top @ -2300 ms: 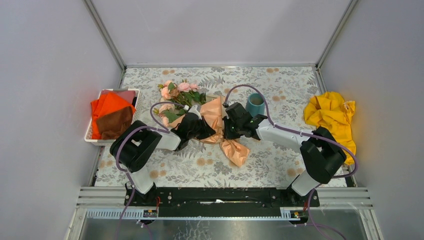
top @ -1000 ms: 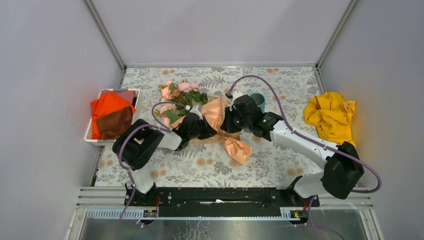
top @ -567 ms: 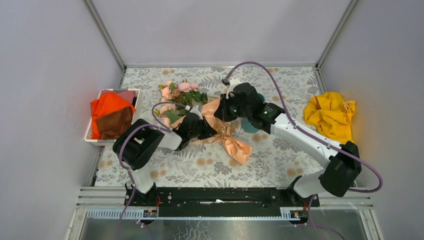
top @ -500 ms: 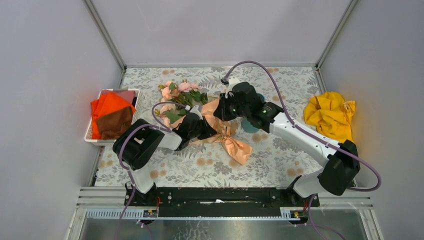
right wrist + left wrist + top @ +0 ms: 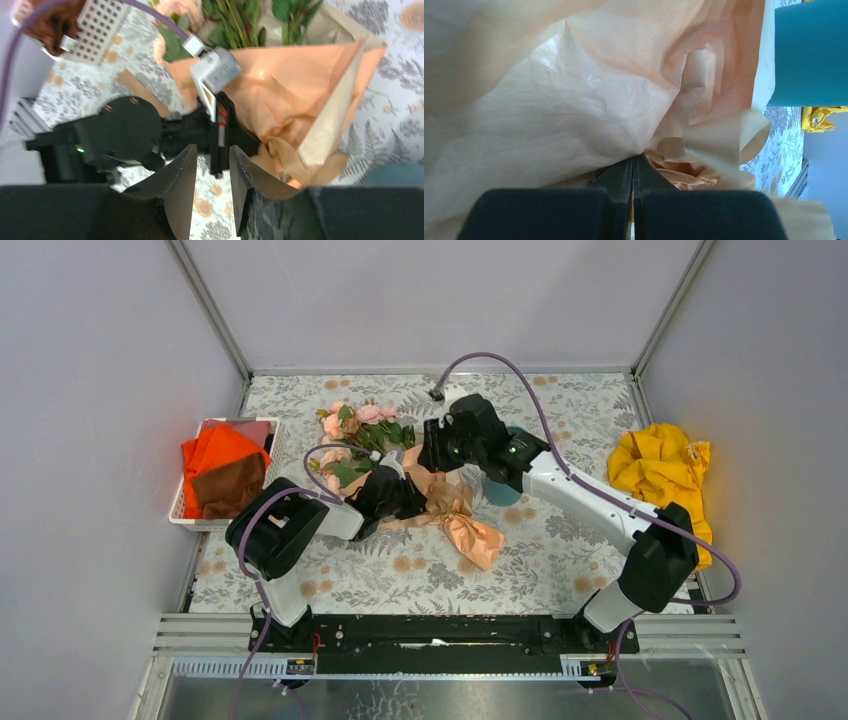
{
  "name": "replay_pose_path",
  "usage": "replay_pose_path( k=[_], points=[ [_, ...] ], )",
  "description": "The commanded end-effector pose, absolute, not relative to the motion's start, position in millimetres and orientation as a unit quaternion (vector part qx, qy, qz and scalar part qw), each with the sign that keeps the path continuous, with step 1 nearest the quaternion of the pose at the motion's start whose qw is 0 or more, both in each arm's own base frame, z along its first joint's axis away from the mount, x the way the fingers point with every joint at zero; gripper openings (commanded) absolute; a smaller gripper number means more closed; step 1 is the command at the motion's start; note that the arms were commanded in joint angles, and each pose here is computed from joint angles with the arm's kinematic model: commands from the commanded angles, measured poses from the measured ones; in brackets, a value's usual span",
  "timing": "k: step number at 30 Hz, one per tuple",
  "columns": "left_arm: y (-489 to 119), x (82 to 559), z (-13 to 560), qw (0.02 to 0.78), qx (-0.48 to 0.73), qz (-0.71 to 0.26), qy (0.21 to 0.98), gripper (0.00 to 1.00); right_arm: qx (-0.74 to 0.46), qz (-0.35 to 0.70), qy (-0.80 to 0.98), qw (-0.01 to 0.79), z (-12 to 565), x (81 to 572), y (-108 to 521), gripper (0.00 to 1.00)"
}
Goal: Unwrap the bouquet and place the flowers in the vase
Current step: Untie the ribbon from the wrapping paper.
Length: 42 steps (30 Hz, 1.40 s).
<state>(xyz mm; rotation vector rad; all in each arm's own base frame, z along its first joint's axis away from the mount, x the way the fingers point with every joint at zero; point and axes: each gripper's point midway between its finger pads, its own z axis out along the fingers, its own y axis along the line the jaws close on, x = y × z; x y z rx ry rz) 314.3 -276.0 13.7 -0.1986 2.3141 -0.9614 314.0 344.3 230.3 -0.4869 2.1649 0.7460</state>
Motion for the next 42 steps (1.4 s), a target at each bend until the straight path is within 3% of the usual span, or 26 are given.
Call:
replay_pose_path(
  k=[1,14,31,42],
  points=[
    [-235.0,269.3,-54.5,0.219,-0.087,-0.258,0.937,0.0,-0.19,0.276,0.85,0.407,233.3,298.4,320.9,0.37],
    [-239.9,269.5,-55.6,0.213,-0.087,-0.267,0.936,0.0,-0.172,0.227,0.897,0.338,145.5,252.7,271.0,0.34],
    [-238.4,270.2,-50.7,0.217,-0.085,-0.264,0.936,0.0,-0.173,0.138,0.922,0.318,90.6,287.1,272.8,0.31],
    [-237.5,269.5,-53.1,0.216,-0.084,-0.261,0.937,0.0,-0.178,0.138,0.923,0.311,81.2,295.8,283.3,0.35]
  ],
)
